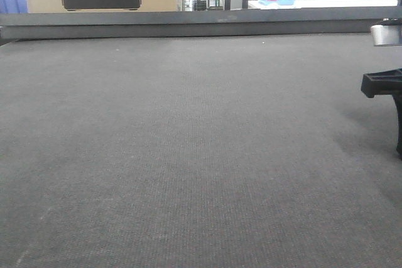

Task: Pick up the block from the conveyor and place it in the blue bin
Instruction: 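Close left gripper on green brick and right gripper on blue brick, then lift both held bricks up off the conveyor belt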

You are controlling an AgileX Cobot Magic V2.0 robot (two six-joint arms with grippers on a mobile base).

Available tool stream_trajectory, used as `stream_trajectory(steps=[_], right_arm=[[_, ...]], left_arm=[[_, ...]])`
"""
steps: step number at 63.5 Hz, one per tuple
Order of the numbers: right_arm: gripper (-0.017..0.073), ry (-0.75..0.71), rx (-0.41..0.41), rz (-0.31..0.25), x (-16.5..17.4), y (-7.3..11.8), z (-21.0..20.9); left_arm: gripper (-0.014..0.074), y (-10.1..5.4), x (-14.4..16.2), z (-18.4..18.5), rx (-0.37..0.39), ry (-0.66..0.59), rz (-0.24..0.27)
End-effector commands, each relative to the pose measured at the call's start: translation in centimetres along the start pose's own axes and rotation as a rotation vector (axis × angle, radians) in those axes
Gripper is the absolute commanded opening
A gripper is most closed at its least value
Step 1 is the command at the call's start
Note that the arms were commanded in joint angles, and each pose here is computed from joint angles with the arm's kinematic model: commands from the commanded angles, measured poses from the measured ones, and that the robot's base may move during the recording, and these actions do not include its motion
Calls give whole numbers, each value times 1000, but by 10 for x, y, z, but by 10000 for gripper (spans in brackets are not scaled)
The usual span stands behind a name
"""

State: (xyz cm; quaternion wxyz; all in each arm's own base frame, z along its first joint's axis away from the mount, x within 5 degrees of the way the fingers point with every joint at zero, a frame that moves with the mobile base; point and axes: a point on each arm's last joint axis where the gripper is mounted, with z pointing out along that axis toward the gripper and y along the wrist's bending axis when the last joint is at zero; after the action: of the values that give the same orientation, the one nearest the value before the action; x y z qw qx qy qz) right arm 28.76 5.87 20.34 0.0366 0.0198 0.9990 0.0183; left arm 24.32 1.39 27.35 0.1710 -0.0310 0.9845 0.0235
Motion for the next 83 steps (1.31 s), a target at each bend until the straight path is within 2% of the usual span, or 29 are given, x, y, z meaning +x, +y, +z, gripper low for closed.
stream_trajectory(steps=[1, 9, 41, 49, 62, 69, 80, 83], right_arm=[[-167, -14, 0, -3, -1, -1, 1], [-167, -23, -2, -3, -2, 0, 1], [-167, -23, -2, -3, -2, 0, 1], [-167, -23, -2, -3, -2, 0, 1], [-167, -23, -2, -3, -2, 0, 1], [-167, -23, -2, -3, -2, 0, 1], [-167, -31, -4, -4, 1, -1, -6], [-167, -51, -9, -4, 2, -1, -13]], left_arm=[[379, -3, -4, -1, 16, -34, -14], [437, -4, -5, 6, 29, -61, -22], [435, -8, -8, 61, 34, 136, -26], [410, -8, -8, 71, 33, 173, -25], [253, -8, -8, 76, 32, 185, -25], [134, -8, -8, 78, 32, 185, -25], [-100, -8, -9, 77, 32, 187, -25], [-111, -8, -9, 75, 32, 193, -25]])
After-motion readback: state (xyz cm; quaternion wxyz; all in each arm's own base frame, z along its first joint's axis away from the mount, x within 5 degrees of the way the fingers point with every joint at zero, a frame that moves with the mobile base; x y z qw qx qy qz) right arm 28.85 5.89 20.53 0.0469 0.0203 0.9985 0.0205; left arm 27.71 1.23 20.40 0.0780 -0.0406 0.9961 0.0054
